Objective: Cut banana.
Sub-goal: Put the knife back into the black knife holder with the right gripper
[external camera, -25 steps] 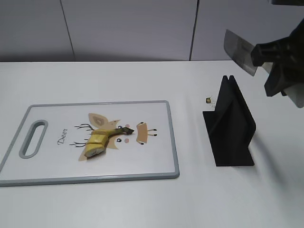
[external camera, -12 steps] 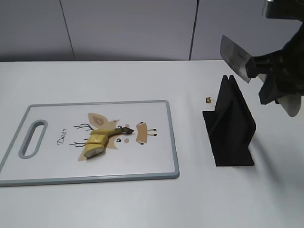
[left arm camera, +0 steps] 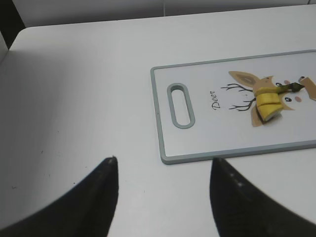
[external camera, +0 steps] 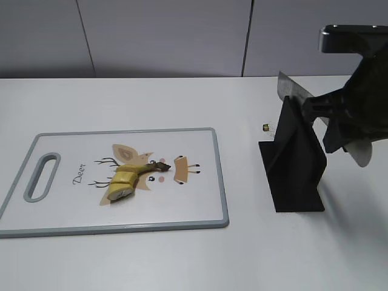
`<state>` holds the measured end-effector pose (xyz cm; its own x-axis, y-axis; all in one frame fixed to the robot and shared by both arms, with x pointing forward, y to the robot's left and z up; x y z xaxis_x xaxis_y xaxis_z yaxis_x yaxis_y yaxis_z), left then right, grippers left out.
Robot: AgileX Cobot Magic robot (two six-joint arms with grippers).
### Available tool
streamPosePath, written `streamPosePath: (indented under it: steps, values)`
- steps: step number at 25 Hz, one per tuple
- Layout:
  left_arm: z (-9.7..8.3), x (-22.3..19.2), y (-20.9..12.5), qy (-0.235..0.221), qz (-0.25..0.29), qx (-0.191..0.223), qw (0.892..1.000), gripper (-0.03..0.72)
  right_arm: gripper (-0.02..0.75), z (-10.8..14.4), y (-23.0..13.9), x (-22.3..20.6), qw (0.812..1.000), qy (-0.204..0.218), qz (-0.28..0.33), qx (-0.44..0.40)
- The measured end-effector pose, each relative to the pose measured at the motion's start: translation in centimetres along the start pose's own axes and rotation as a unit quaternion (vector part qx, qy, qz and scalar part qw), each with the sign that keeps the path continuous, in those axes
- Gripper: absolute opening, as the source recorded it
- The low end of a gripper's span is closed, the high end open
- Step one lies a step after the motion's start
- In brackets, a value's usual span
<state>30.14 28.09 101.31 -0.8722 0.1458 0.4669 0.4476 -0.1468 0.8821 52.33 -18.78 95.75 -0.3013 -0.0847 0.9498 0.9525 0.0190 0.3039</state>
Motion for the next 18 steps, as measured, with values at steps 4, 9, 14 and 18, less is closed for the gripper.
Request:
streamPosePath:
  steps: [4,9,14,18]
  values:
    - [0.0,0.0,0.0,0.000,0.000,0.000,1.000,0.574,0.162,0.0,-0.3,-0.9,1.000,-0.006,0.016,0.001]
    - [0.0,0.0,0.0,0.000,0.000,0.000,1.000,0.574,0.162,0.2,-1.0,-1.8,0.999,-0.004,0.047,-0.008]
    - [0.0,0.0,0.0,0.000,0.000,0.000,1.000,0.574,0.162,0.4,-1.3,-2.3,0.998,0.001,0.060,-0.015]
    - [0.0,0.0,0.0,0.000,0.000,0.000,1.000,0.566,0.163,0.7,-1.4,-2.4,0.998,0.010,0.064,-0.021]
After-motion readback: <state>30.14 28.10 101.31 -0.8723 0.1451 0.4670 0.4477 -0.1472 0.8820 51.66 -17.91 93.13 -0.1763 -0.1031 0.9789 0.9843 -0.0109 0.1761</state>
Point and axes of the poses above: a point on each arm's last joint axis where the gripper is mounted, x pointing back along that axis away from the gripper, z along the wrist's bending axis when the last joint is at zero, y = z × x, the point moved 8 cm from there along -x, pointing out along that axis toward the gripper
